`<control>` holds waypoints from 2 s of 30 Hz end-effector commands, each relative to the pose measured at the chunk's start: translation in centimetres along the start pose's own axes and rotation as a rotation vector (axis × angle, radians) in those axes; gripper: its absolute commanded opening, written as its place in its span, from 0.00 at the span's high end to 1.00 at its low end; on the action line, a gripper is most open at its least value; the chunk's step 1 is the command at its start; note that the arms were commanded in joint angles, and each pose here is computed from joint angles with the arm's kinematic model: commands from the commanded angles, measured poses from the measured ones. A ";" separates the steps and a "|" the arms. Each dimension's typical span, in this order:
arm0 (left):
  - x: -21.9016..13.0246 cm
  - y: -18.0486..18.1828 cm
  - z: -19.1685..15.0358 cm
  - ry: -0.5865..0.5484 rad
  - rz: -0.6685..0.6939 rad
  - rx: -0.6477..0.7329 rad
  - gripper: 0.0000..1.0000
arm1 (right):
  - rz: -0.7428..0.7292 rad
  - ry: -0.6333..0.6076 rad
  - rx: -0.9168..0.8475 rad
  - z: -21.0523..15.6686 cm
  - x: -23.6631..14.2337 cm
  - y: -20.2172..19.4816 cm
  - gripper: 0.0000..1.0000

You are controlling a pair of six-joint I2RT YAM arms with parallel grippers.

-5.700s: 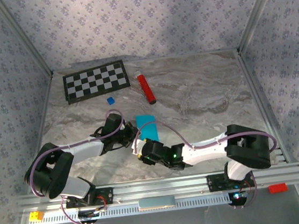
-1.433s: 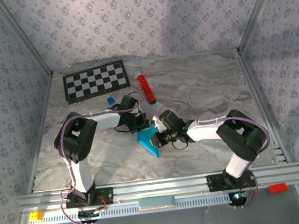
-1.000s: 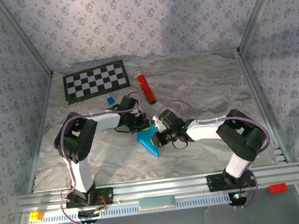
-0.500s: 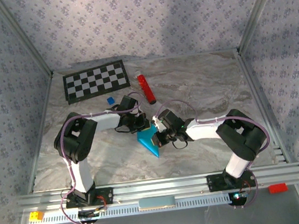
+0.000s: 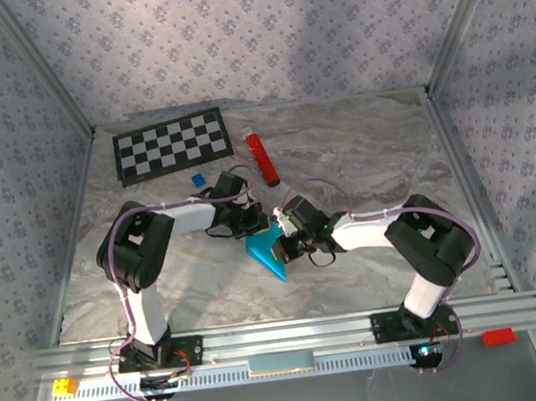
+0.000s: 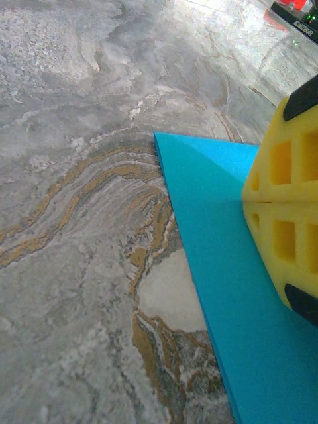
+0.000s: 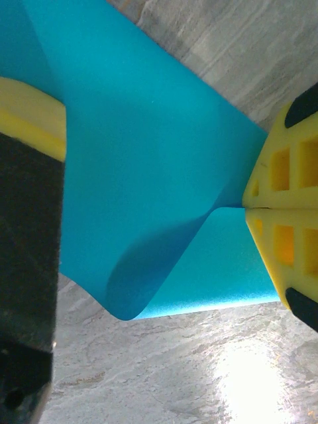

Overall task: Fold a paper plane with a square sheet of paper (pick it up from the middle)
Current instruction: Third fold the triangle at the center of the table.

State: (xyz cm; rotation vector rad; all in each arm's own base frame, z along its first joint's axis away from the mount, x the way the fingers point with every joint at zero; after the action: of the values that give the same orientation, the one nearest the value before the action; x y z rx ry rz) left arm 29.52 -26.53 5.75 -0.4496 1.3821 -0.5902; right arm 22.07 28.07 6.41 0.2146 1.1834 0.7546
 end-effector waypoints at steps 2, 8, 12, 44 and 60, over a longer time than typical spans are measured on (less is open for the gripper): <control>0.9 2.8 -2.5 0.064 0.121 -0.054 0.99 | -0.022 0.006 -0.014 0.2 0.1 -0.2 1.00; 0.9 2.9 -2.6 0.063 0.121 -0.057 0.99 | -0.037 0.017 -0.010 -0.2 0.3 -0.5 1.00; 0.9 2.8 -2.5 0.060 0.119 -0.055 0.99 | -0.049 0.029 -0.008 -0.5 0.4 -0.8 1.00; -5.9 0.3 1.2 -0.220 0.162 -0.063 0.66 | -0.035 0.039 0.015 -1.4 0.8 -1.3 1.00; -7.4 -2.1 -4.5 -0.292 -0.149 -0.166 0.91 | -0.080 -0.043 0.169 -0.6 0.9 -2.0 1.00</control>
State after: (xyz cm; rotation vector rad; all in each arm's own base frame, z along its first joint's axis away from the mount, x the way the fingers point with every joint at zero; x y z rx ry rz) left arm 24.31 -21.58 10.65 -0.6577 1.1693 -0.4244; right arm 22.64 28.29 5.99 0.3183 1.1798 0.6893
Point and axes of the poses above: each hand's point on the last joint's axis, 136 mm out from that joint toward the fingers, its own x axis out along the fingers, its own y axis along the line the jaws close on, z = x × y, the point moved 5 cm from there along -x, back along the fingers, and after that the axes turned 6 degrees about x, right-handed, at the moved point
